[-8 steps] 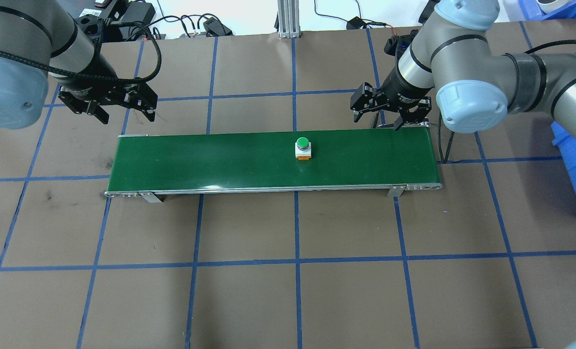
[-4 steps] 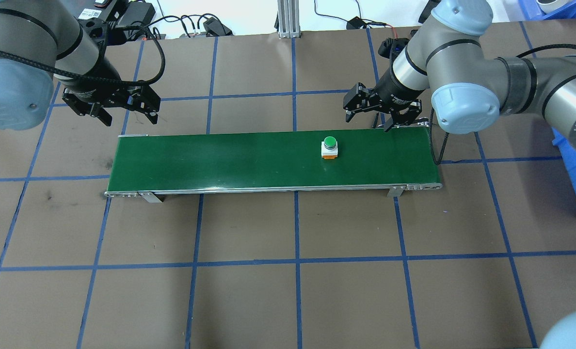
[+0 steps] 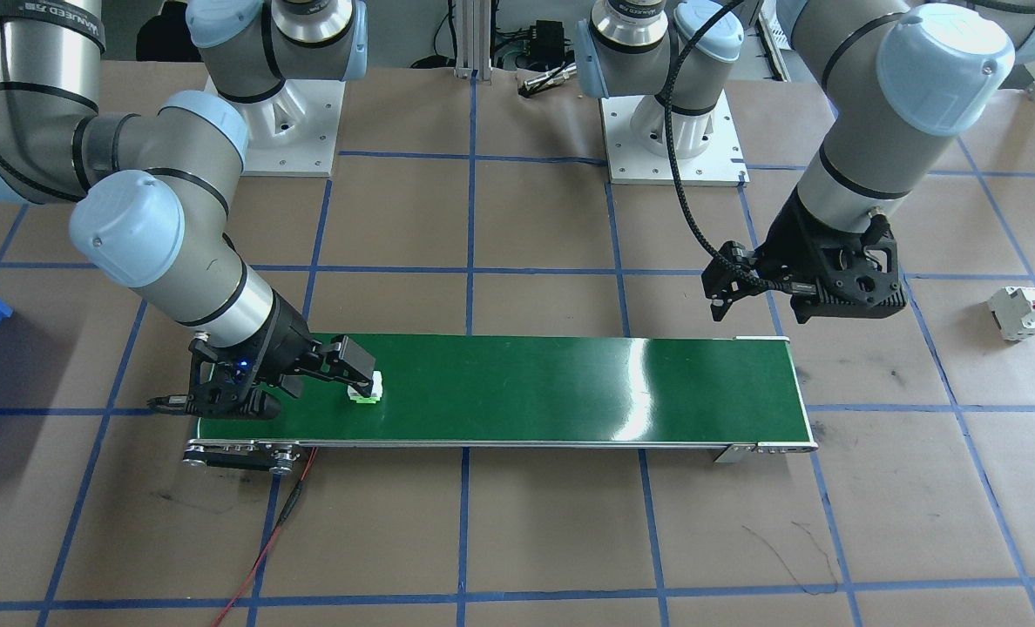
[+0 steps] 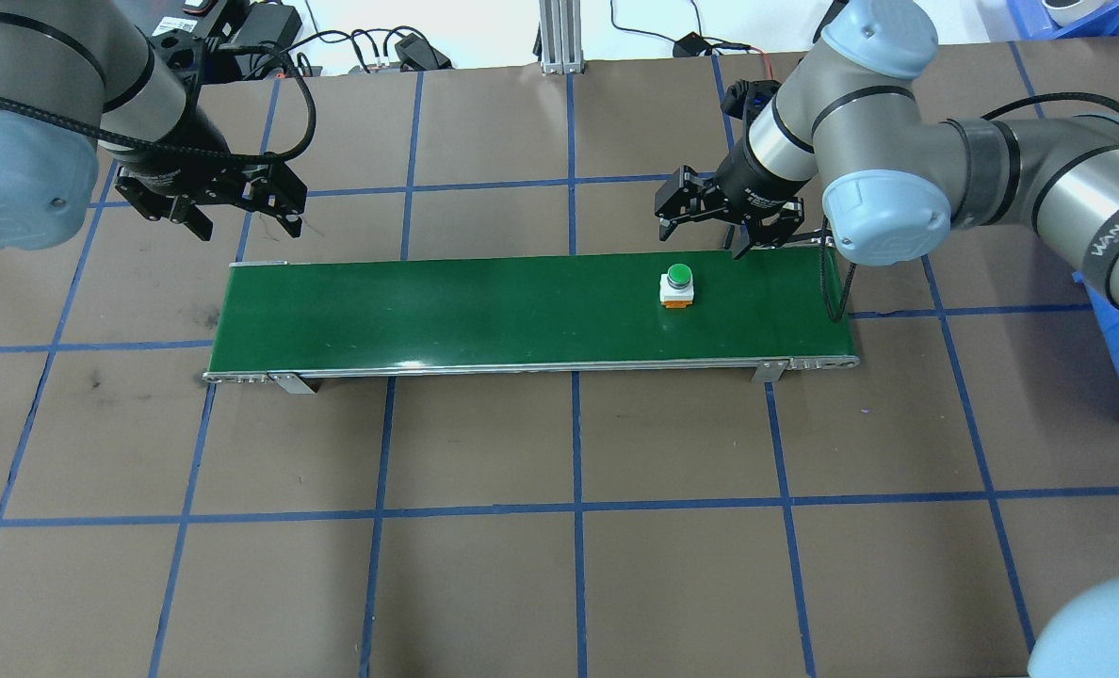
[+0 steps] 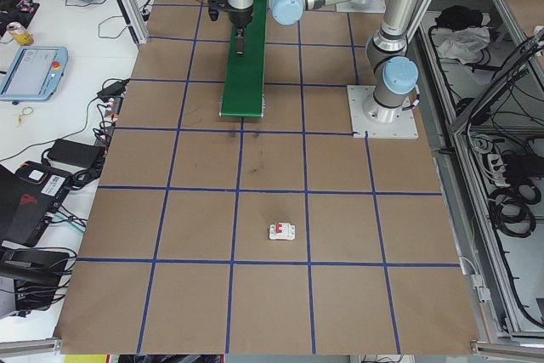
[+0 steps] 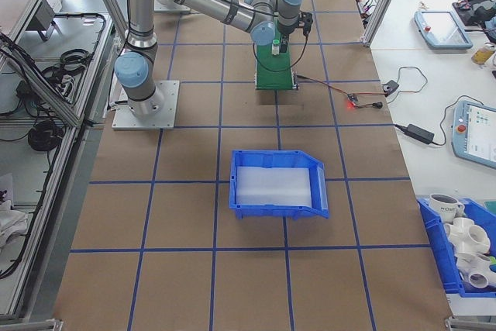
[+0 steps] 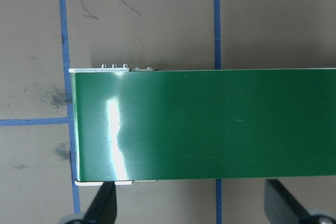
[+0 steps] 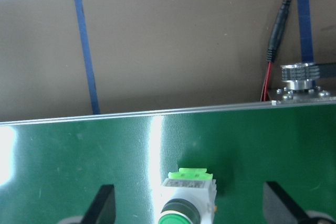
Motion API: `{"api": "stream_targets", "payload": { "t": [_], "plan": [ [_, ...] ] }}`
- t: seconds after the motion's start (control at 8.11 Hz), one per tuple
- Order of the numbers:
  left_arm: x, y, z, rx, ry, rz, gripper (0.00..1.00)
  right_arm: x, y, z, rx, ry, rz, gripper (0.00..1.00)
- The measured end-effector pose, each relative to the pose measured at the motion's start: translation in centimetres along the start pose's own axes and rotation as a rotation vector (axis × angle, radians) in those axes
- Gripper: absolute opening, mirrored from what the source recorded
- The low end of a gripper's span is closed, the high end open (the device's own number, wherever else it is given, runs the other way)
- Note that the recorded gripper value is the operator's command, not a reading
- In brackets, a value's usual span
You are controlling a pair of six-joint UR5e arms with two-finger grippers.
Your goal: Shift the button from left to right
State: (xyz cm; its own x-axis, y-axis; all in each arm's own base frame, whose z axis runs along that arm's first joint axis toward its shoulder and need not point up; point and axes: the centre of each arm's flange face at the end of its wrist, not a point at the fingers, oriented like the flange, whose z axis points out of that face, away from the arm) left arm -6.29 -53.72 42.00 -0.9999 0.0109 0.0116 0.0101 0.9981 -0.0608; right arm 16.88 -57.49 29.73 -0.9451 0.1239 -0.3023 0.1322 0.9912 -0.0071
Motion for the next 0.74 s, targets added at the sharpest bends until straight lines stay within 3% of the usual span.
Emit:
{"api": "stream_targets", "payload": {
  "t": [0.25, 0.37, 0.49, 0.62, 0.74],
  "plan": [
    [-0.1, 0.0, 0.0, 0.001, 0.0, -0.004, 1.0, 0.7, 0.7, 2.4, -0.037, 0.069, -0.009, 0.78],
    [-0.2, 0.0, 0.0, -0.001, -0.004, -0.005, 1.0, 1.3, 0.9, 3.1, -0.046, 0.115, -0.021, 0.49],
    [-0.5, 0.0, -0.1, -0.002, -0.04, -0.01, 1.0, 1.8, 1.1, 3.5, -0.055, 0.155, -0.028, 0.15],
    [-1.1, 0.2, -0.5, -0.004, -0.106, -0.016, 1.0, 2.2, 1.2, 3.7, -0.063, 0.195, -0.036, 0.0],
    [-1.5, 0.5, -1.0, -0.001, -0.16, -0.022, 1.0, 2.8, 1.3, 3.5, -0.07, 0.255, -0.055, 0.0]
  ]
}}
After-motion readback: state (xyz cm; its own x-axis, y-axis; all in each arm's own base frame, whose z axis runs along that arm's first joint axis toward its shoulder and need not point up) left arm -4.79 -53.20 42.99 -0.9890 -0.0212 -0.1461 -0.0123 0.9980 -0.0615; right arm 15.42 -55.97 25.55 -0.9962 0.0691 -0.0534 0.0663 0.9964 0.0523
